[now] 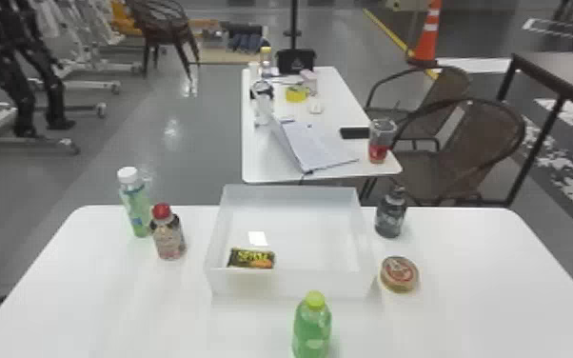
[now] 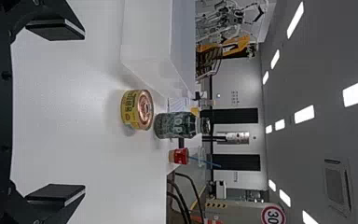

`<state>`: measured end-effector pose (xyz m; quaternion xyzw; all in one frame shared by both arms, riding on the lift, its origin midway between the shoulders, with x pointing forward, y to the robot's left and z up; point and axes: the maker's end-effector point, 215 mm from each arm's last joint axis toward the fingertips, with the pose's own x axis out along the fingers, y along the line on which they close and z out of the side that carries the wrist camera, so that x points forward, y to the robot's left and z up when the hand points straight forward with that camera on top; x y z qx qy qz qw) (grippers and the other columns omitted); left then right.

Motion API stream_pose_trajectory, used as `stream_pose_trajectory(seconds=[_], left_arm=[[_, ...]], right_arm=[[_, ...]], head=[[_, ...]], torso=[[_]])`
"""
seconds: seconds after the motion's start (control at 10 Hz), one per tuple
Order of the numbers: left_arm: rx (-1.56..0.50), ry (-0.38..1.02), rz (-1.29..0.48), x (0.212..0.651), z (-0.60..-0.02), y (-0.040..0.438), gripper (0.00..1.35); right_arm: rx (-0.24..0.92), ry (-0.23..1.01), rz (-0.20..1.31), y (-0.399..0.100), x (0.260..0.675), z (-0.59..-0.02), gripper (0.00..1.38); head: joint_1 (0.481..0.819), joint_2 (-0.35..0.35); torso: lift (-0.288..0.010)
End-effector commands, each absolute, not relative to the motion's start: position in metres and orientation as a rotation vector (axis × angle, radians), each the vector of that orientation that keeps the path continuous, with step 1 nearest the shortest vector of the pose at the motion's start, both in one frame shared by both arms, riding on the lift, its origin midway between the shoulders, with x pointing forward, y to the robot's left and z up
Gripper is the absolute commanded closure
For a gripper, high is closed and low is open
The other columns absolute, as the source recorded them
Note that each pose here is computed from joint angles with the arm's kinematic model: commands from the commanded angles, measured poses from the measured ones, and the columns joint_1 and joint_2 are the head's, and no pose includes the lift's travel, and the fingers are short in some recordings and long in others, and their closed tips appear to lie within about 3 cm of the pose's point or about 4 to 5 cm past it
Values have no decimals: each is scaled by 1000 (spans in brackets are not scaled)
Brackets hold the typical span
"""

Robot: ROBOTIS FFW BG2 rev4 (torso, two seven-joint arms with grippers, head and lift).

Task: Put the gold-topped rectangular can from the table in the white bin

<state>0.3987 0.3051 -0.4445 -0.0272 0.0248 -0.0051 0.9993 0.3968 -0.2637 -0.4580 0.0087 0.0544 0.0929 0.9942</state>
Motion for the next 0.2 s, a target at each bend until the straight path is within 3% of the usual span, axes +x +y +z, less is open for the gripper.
stream_pose_trajectory(seconds=[0.0, 0.1], left_arm=[[-71, 49, -10, 399, -446, 302, 125], [-75, 49, -12, 400, -446, 299, 125]], right_arm=[[17, 110, 186, -263, 397, -458, 134], [17, 110, 186, -263, 397, -458, 134]], head=[[549, 0], [549, 0]], torso=[[-100], [-100]])
